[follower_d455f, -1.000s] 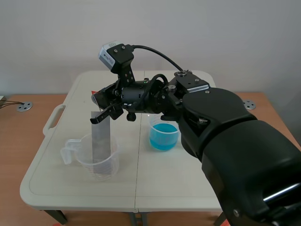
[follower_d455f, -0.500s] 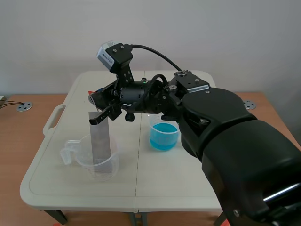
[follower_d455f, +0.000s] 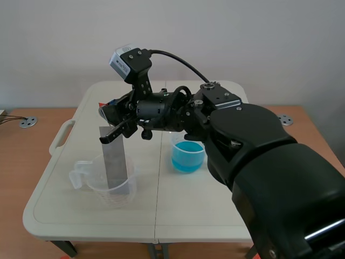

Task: Hold the metal plate by the orange handle, dip it into the blue solution, take it out and point at it, then put the plate back in the beaker on the left.
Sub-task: 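Lift the metal plate out of the left beaker, then move the plate over the blue solution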

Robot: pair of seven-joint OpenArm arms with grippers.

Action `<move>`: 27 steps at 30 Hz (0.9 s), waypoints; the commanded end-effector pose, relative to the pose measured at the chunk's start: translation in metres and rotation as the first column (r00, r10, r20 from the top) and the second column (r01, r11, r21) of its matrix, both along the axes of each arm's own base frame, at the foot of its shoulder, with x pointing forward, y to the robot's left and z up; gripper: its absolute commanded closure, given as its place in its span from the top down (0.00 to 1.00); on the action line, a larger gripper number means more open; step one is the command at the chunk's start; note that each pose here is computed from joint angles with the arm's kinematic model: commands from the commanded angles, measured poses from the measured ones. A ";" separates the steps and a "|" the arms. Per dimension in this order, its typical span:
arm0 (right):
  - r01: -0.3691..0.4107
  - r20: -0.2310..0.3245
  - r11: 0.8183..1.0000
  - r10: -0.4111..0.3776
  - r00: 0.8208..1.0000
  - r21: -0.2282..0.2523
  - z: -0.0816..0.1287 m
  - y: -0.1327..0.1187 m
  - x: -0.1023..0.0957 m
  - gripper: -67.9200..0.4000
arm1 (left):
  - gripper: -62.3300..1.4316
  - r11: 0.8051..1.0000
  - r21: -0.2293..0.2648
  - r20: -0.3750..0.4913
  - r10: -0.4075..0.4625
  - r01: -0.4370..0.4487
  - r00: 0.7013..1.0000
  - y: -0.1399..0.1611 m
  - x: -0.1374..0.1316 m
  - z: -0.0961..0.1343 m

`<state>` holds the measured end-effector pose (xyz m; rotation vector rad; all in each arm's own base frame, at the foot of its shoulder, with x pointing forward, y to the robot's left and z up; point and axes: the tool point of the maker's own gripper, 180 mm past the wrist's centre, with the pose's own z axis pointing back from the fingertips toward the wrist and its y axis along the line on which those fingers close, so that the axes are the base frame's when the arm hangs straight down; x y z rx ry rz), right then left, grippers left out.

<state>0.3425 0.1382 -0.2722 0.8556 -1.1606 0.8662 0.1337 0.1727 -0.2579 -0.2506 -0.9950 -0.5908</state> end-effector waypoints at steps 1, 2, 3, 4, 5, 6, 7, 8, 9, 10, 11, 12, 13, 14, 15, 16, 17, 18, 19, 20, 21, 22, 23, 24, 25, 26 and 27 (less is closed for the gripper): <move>-0.016 0.042 0.997 0.013 0.999 0.075 0.027 0.013 -0.001 0.02 | 0.04 1.000 -0.016 0.024 -0.002 0.003 1.000 -0.004 0.003 0.006; -0.016 0.044 0.997 0.013 0.999 0.077 0.028 0.013 -0.003 0.02 | 0.04 1.000 -0.016 0.024 -0.002 0.003 1.000 -0.004 0.003 0.006; -0.016 0.045 0.997 0.013 0.999 0.077 0.028 0.013 -0.004 0.02 | 0.04 1.000 -0.016 0.024 -0.002 0.003 1.000 -0.004 0.003 0.006; -0.018 0.046 0.997 0.014 0.999 0.077 0.029 0.013 -0.006 0.02 | 0.04 1.000 -0.016 0.024 -0.002 0.003 1.000 -0.004 0.003 0.006; -0.023 0.050 0.997 0.019 0.999 0.078 0.030 0.015 -0.008 0.02 | 0.04 1.000 -0.016 0.024 -0.002 0.003 1.000 -0.004 0.003 0.006; -0.031 0.055 0.997 0.027 0.998 0.077 0.030 0.017 -0.011 0.02 | 0.04 1.000 -0.016 0.024 -0.002 0.003 1.000 -0.004 0.003 0.006; -0.040 0.062 0.996 0.036 0.997 0.075 0.031 0.019 -0.014 0.02 | 0.04 1.000 -0.016 0.024 -0.002 0.003 1.000 -0.004 0.003 0.006; -0.050 0.069 0.996 0.045 0.997 0.070 0.032 0.021 -0.017 0.02 | 0.04 1.000 -0.016 0.024 -0.002 0.003 1.000 -0.004 0.003 0.006; -0.059 0.073 0.996 0.054 0.996 0.062 0.032 0.023 -0.020 0.02 | 0.04 1.000 -0.016 0.024 -0.002 0.003 1.000 -0.004 0.003 0.006; -0.064 0.080 0.996 0.060 0.995 0.059 0.032 0.024 -0.023 0.02 | 0.04 1.000 -0.016 0.024 -0.002 0.003 1.000 -0.004 0.003 0.006; -0.069 0.087 0.996 0.063 0.994 0.059 0.034 0.025 -0.025 0.02 | 0.04 1.000 -0.016 0.024 -0.002 0.003 1.000 -0.004 0.003 0.006; -0.072 0.091 0.996 0.066 0.994 0.060 0.035 0.026 -0.028 0.02 | 0.04 1.000 -0.016 0.024 -0.003 0.003 1.000 -0.004 0.003 0.006; -0.074 0.095 0.995 0.068 0.993 0.062 0.036 0.026 -0.030 0.02 | 0.04 1.000 -0.016 0.024 -0.003 0.003 1.000 -0.004 0.003 0.006; -0.077 0.098 0.995 0.071 0.993 0.062 0.037 0.027 -0.032 0.02 | 0.04 1.000 -0.016 0.024 -0.003 0.003 1.000 -0.004 0.003 0.006; -0.080 0.103 0.995 0.074 0.992 0.062 0.039 0.027 -0.035 0.02 | 0.04 1.000 -0.016 0.024 -0.002 0.003 1.000 -0.004 0.003 0.006; -0.083 0.112 0.995 0.077 0.991 0.057 0.039 0.027 -0.038 0.02 | 0.04 1.000 -0.016 0.024 -0.002 0.003 1.000 -0.004 0.003 0.006; -0.084 0.122 0.995 0.077 0.990 0.055 0.041 0.026 -0.040 0.02 | 0.04 1.000 -0.016 0.024 -0.003 0.003 1.000 -0.004 0.003 0.006; -0.083 0.132 0.995 0.075 0.988 0.055 0.044 0.025 -0.041 0.02 | 0.04 1.000 -0.016 0.024 -0.003 0.003 1.000 -0.004 0.003 0.006; -0.082 0.142 0.995 0.074 0.987 0.054 0.046 0.024 -0.043 0.02 | 0.04 1.000 -0.016 0.024 -0.003 0.003 1.000 -0.004 0.003 0.006; -0.081 0.152 0.995 0.072 0.986 0.052 0.047 0.022 -0.044 0.02 | 0.04 1.000 -0.016 0.024 -0.003 0.003 1.000 -0.004 0.003 0.006; -0.080 0.161 0.995 0.070 0.984 0.055 0.050 0.021 -0.046 0.02 | 0.04 1.000 -0.016 0.024 -0.003 0.003 1.000 -0.004 0.003 0.006; -0.079 0.167 0.995 0.069 0.984 0.053 0.052 0.019 -0.048 0.02 | 0.04 1.000 -0.016 0.024 -0.003 0.003 1.000 -0.004 0.003 0.006; -0.078 0.177 0.996 0.068 0.982 0.052 0.054 0.018 -0.050 0.02 | 0.04 1.000 -0.016 0.024 -0.003 0.003 1.000 -0.004 0.003 0.006; -0.077 0.184 0.996 0.067 0.981 0.049 0.056 0.017 -0.051 0.02 | 0.04 1.000 -0.016 0.024 -0.003 0.003 1.000 -0.004 0.003 0.006; -0.076 0.194 0.996 0.065 0.979 0.051 0.059 0.015 -0.053 0.02 | 0.04 1.000 -0.016 0.024 -0.003 0.003 1.000 -0.004 0.003 0.006; -0.075 0.202 0.996 0.063 0.977 0.051 0.061 0.014 -0.054 0.02 | 0.04 1.000 -0.016 0.024 -0.003 0.003 1.000 -0.004 0.003 0.006; -0.074 0.211 0.996 0.062 0.975 0.051 0.064 0.013 -0.055 0.02 | 0.04 1.000 -0.016 0.024 -0.003 0.003 1.000 -0.004 0.003 0.006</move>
